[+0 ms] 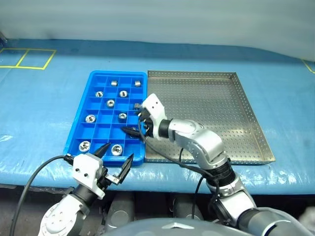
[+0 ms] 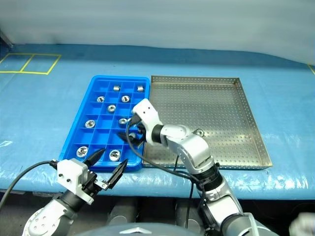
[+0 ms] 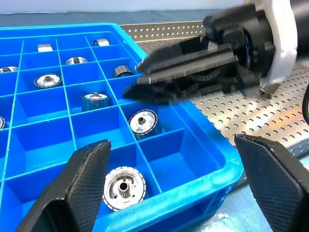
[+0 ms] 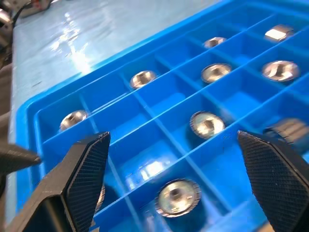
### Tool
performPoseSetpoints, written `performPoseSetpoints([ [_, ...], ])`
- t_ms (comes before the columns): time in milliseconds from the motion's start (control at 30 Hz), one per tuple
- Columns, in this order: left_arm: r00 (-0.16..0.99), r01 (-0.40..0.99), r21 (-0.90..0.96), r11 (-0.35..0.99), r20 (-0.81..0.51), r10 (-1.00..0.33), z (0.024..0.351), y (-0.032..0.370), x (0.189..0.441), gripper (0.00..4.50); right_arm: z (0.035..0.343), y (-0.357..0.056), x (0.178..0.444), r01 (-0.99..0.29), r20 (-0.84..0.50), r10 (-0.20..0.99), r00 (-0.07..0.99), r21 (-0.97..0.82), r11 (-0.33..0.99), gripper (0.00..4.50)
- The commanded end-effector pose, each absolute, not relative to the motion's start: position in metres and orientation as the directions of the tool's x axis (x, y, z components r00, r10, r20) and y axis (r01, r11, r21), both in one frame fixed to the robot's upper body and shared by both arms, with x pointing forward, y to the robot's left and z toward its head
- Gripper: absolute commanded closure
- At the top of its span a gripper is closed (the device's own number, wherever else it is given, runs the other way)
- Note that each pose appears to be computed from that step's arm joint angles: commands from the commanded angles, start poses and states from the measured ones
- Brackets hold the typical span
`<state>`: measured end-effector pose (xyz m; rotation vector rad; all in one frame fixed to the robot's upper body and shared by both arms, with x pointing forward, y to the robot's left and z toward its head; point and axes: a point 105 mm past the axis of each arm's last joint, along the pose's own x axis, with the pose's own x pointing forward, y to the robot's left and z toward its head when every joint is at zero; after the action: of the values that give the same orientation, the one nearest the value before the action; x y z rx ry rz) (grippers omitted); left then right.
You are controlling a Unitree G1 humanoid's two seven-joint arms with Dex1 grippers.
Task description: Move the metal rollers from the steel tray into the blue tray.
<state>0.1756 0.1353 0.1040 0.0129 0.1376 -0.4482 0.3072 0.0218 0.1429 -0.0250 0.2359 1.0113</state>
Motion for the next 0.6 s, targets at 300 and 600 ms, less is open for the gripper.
performPoseSetpoints([
  [300, 0.843, 0.526, -0.015, 0.850, -0.119, -0.524, 0.107, 0.126, 0.186, 0.00, 0.161, -0.060, 0.352, -0.536, -0.124, 0.535, 0.836, 0.026, 0.844, 0.06],
  [600, 0.786, 0.612, -0.006, 0.791, -0.114, -0.608, 0.108, 0.116, 0.198, 0.00, 0.131, -0.102, 0.342, -0.378, -0.213, 0.370, 0.904, 0.004, 0.926, 0.06],
])
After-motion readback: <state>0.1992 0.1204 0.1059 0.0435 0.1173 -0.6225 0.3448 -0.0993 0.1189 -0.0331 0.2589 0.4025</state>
